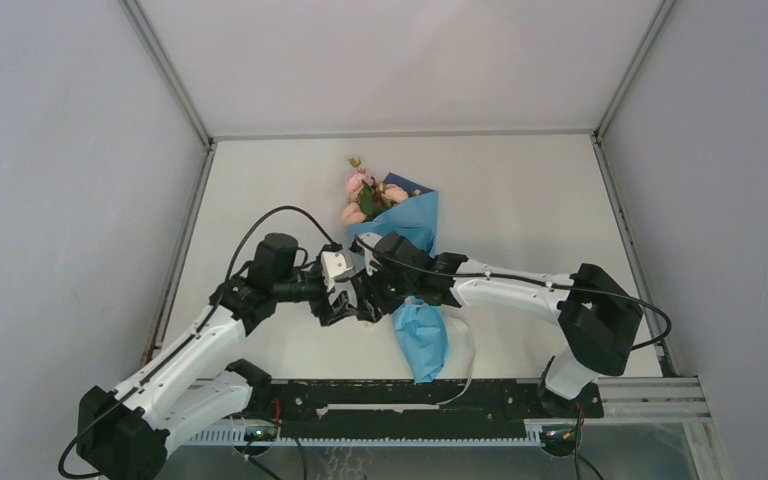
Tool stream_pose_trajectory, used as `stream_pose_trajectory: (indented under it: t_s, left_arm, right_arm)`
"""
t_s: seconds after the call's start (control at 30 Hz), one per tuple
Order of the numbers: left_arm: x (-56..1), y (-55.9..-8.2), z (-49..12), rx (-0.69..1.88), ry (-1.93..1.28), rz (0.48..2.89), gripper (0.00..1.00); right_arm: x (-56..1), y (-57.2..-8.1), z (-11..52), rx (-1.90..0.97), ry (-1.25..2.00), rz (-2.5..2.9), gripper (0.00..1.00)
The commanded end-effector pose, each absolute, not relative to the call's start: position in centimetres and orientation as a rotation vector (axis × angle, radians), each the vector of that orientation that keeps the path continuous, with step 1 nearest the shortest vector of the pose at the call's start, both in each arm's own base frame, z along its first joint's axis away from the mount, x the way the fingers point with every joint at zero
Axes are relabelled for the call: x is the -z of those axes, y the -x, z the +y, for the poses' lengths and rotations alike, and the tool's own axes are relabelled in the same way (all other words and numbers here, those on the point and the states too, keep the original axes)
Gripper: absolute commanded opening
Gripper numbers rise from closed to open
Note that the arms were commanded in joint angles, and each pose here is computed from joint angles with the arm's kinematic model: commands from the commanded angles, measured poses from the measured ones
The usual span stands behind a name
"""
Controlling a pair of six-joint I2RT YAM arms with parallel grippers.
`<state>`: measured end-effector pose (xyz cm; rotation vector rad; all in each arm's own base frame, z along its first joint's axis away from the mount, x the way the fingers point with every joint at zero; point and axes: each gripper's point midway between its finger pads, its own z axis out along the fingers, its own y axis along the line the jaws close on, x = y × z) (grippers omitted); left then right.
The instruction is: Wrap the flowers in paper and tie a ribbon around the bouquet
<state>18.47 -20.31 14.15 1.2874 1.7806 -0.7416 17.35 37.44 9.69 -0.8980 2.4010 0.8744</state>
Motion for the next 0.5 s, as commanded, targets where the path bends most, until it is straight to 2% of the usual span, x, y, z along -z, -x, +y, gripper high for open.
stream_pose_trajectory:
  t_s: [0.0,0.13,0.2,0.3,0.47]
  left_arm:
    - [-15.3,-19.6,-20.9,0.717,-1.285,1.681,0.78]
    - [-14.7,-19.1,-20.8,0.674,-1.435,1.577,0.57]
    - [-14.6,-18.3,-21.4,0.663,-1.547,1.464,0.52]
    - [-13.9,-17.5,-23.4,0.602,-1.724,1.265,0.53]
    - [-14.5,-19.9,-28.0,0.578,-1.703,1.151,0.60]
  right_arm:
    - [-13.0,-17.9,36.0,-0.792,0.960,2.316,0.60]
    - [-15.1,-19.6,32.8,-0.721,0.849,2.327,0.58]
    - [-15.5,-21.4,30.8,-0.690,0.773,2.342,0.54]
    - [-15.1,-23.7,28.8,-0.708,0.705,2.367,0.53]
    - [-14.2,-25.7,27.6,-0.822,0.693,2.399,0.58]
